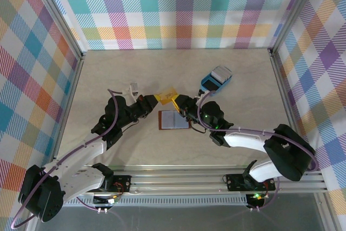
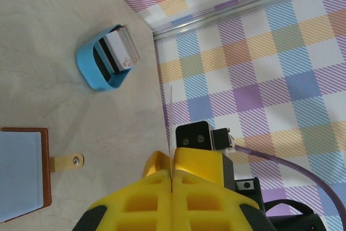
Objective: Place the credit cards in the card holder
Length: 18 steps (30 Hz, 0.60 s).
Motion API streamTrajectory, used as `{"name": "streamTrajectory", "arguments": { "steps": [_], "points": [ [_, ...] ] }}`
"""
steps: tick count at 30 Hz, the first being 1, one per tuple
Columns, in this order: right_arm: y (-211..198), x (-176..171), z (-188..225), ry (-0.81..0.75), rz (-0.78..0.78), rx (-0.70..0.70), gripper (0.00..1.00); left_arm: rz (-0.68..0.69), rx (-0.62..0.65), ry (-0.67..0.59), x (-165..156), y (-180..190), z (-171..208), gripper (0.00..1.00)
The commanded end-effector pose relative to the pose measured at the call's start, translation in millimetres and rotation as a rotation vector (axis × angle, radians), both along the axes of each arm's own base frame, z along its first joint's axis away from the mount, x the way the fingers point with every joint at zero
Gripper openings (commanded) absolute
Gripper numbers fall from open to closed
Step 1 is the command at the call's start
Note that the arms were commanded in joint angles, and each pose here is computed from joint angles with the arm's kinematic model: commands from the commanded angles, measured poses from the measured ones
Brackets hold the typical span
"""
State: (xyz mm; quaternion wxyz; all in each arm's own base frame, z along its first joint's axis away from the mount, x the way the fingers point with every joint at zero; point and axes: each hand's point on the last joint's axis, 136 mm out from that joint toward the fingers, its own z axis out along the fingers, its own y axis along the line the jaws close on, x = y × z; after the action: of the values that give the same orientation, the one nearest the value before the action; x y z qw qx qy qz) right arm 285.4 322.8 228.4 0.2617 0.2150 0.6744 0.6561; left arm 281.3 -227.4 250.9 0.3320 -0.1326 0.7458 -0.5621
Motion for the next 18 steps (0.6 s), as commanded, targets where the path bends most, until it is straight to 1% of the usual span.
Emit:
{"name": "streamTrajectory", "arguments": {
  "steps": [1, 3, 4, 5, 7, 8, 9, 12, 13, 16, 18],
  "points": [
    [3.4, 3.7, 30.3, -0.066, 0.009, 0.094, 0.17, 0.006, -0.023, -0.005, -2.6, 1.4, 1.9, 0.00],
    [3.5, 3.9, 31.5, -0.080, 0.011, 0.101, 0.10, 0.006, -0.019, 0.005, -2.7, 1.4, -1.2, 0.00],
    [3.6, 4.1, 31.8, -0.086, 0.012, 0.100, 0.06, 0.008, -0.012, 0.014, -2.5, 1.7, -4.1, 0.02],
    [3.3, 4.3, 32.4, -0.094, 0.016, 0.097, 0.00, 0.009, -0.004, 0.029, -2.3, 1.8, -7.4, 0.13],
    [2.7, 5.2, 31.8, -0.103, 0.029, 0.084, 0.00, 0.006, 0.016, 0.043, -2.1, 1.5, -10.7, 0.33],
    [1.4, 6.2, 30.7, -0.109, 0.038, 0.071, 0.00, 0.003, 0.031, 0.035, -2.2, 1.5, -10.6, 0.45],
    [-0.2, 7.1, 27.6, -0.107, 0.044, 0.052, 0.00, 0.006, 0.052, 0.027, -2.0, 3.1, -10.4, 0.54],
    [-7.6, 9.9, 16.1, -0.096, 0.057, -0.006, 0.00, 0.038, 0.134, 0.018, 0.1, 14.4, -12.8, 0.70],
    [-9.5, 10.4, 12.6, -0.085, 0.071, -0.021, 0.00, 0.038, 0.158, 0.015, 0.6, 17.6, -13.0, 0.73],
    [-13.7, 9.7, 4.6, -0.053, 0.133, -0.069, 0.00, 0.029, 0.201, 0.026, 3.1, 28.4, -11.9, 0.77],
    [-14.3, 6.6, 2.2, -0.038, 0.178, -0.098, 0.00, 0.009, 0.210, 0.025, 4.8, 30.8, -9.9, 0.77]
  ]
}}
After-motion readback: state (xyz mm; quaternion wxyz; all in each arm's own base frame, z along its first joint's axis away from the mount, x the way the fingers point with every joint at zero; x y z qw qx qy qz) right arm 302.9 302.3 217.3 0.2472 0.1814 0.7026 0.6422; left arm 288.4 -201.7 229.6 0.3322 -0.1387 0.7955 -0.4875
